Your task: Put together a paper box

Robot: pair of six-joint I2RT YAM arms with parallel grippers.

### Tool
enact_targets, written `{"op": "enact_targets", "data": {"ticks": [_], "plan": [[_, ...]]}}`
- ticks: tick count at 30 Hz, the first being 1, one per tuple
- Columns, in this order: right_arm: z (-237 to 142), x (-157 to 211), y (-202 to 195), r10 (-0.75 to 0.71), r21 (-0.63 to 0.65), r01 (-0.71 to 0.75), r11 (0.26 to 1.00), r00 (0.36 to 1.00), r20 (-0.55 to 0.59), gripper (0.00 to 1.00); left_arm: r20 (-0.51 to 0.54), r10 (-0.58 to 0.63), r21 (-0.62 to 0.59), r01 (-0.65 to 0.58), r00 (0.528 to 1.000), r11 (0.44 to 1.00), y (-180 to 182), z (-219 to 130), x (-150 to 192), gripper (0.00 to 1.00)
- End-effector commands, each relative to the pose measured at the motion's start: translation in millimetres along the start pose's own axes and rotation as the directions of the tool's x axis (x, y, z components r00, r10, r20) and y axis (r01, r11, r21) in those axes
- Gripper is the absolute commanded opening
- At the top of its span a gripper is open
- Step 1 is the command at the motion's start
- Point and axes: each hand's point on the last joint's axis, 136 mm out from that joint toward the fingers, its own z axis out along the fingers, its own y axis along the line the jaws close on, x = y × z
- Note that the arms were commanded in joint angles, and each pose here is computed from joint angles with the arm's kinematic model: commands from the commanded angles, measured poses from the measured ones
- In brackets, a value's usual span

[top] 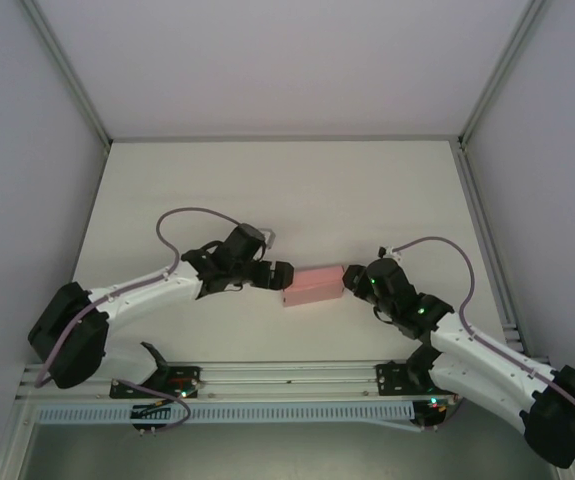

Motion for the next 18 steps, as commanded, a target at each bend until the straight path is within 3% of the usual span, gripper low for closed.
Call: {"op": "enact_targets", "data": {"ticks": [1,3,7,12,18], "plan": [[4,45,-54,-0.033,0.172,0.061,0.983,0.986,-0.161,0.43,-0.043,-0.007,0.087,0.011,0.999,0.996,-6,7,21,0.82],[6,46,-54,-0.043,0.160,0.069,0.985,0.986,-0.159,0.43,-0.046,-0.014,0.079,0.017,0.999,0.997,3,12,31,0.72],[13,51,-51,-0.076,0.103,0.093,0.990,0.984,-0.162,0.41,-0.045,-0.014,0.090,0.018,0.999,0.996,12,23,43,0.64],[19,54,-45,-0.136,0.014,0.139,0.990,0.981,-0.137,0.39,-0.001,0.085,0.137,-0.084,0.996,0.987,9,34,59,0.43],[21,54,-41,-0.214,-0.061,0.209,0.976,0.973,-0.087,0.36,0.118,0.286,0.013,-0.289,0.951,0.957,24,39,75,0.38]]}}
